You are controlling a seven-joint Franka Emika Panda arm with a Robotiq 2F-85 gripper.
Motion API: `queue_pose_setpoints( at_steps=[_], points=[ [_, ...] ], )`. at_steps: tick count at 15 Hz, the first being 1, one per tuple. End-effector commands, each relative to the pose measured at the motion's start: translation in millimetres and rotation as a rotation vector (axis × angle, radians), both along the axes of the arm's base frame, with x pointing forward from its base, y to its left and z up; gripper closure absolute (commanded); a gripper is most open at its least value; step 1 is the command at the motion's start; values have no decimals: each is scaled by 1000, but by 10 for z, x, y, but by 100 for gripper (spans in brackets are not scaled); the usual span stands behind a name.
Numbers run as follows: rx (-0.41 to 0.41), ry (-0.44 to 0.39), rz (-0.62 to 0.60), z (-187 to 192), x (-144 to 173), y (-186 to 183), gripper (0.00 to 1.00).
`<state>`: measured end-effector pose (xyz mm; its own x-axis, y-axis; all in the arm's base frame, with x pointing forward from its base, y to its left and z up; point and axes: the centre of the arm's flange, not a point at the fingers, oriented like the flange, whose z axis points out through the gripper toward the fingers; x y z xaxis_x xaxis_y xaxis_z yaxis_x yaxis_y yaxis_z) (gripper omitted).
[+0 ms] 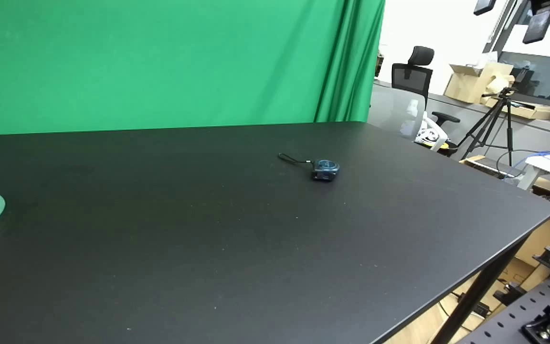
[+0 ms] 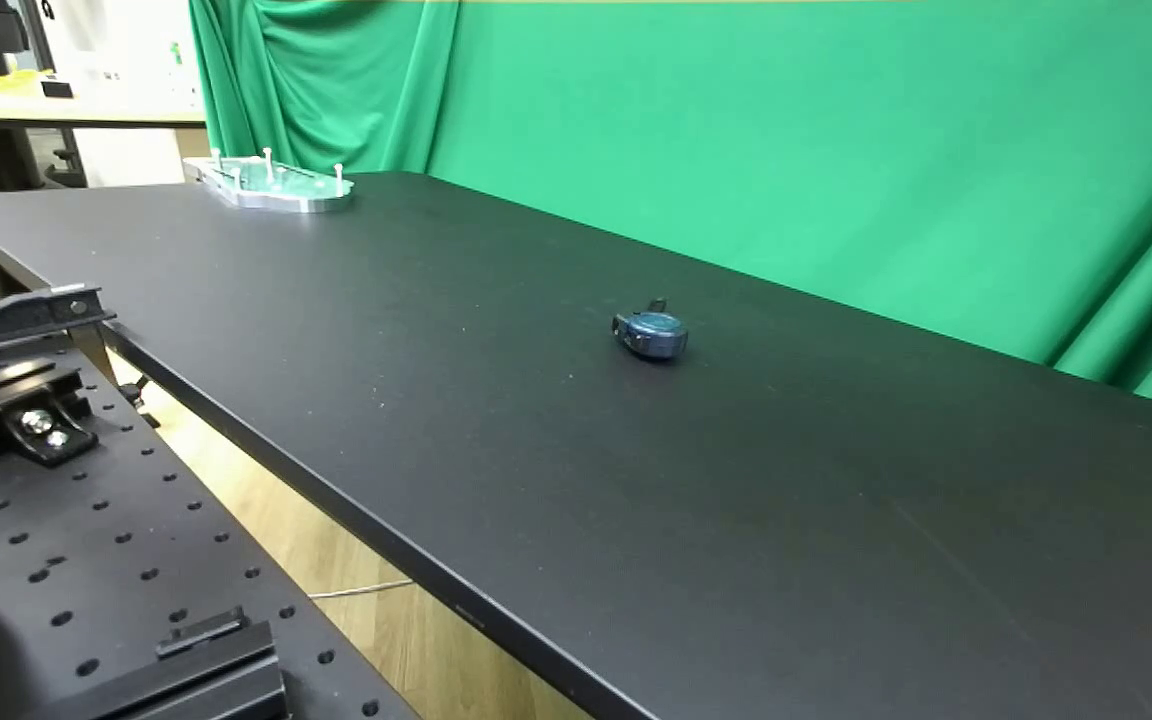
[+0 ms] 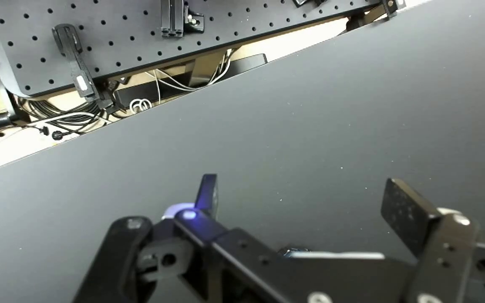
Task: Move the measuring tape to the left
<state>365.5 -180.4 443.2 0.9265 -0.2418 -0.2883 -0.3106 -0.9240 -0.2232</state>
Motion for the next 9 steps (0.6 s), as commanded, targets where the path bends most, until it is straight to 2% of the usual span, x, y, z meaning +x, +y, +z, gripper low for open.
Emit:
queue_pose_setpoints(
  at_steps=[1,5,9],
  points=[
    [-15,-21,0,-27,37,2,0],
    [-85,-38,21,-288,414,-36,0],
    [-174,-71,88,-801,851,42,0]
  ],
)
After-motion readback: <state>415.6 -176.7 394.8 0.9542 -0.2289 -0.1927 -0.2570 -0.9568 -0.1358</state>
